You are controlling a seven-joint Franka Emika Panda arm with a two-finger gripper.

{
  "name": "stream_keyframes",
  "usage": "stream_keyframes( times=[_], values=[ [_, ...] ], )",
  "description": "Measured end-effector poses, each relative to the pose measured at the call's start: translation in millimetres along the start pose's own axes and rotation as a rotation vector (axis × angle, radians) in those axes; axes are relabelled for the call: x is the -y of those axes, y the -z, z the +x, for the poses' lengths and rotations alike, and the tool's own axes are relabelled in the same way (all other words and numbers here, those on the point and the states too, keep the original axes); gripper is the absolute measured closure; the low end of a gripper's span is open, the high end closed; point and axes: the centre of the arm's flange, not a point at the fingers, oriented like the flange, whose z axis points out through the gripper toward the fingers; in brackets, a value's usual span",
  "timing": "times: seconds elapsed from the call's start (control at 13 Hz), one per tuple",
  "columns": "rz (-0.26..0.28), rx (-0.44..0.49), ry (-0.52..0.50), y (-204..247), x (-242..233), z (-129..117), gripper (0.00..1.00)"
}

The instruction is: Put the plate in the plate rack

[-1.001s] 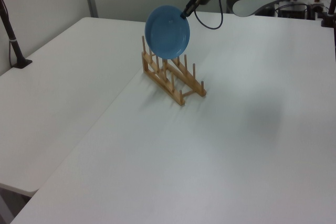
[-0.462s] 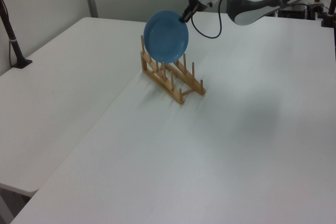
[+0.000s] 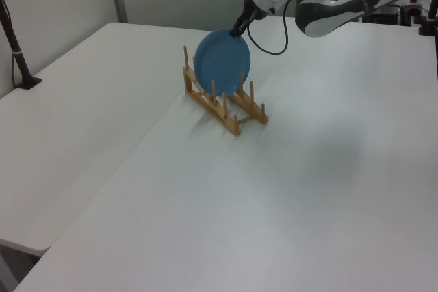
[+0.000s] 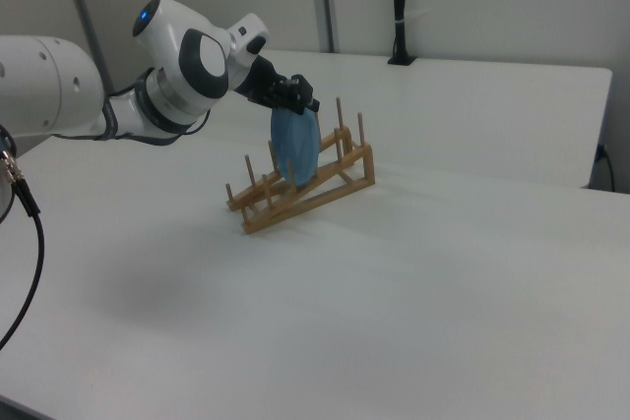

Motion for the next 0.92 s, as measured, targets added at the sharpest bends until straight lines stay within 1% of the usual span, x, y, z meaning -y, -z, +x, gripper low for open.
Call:
stream_keyframes(
  times=[0.08, 0.23, 0.31, 0.38, 0.46, 0.54, 0.85, 0.92],
  values=[
    [0.0, 0.0, 0.0, 0, 0, 0, 0.47],
    [0.0, 0.0, -0.01, 0, 0, 0, 0.29],
    [0.001, -0.002, -0.028, 1, 1, 1, 0.13],
    [0.003, -0.005, -0.038, 2, 2, 2, 0.03],
    [0.003, -0.001, -0.051, 5, 7, 4, 0.0],
    [-0.004, 0.02, -0.067, 7, 10, 4, 0.0],
    [0.002, 0.15, -0.159, 23, 17, 7, 0.0],
    [0.004, 0.195, -0.174, 29, 22, 6, 0.0]
  ],
)
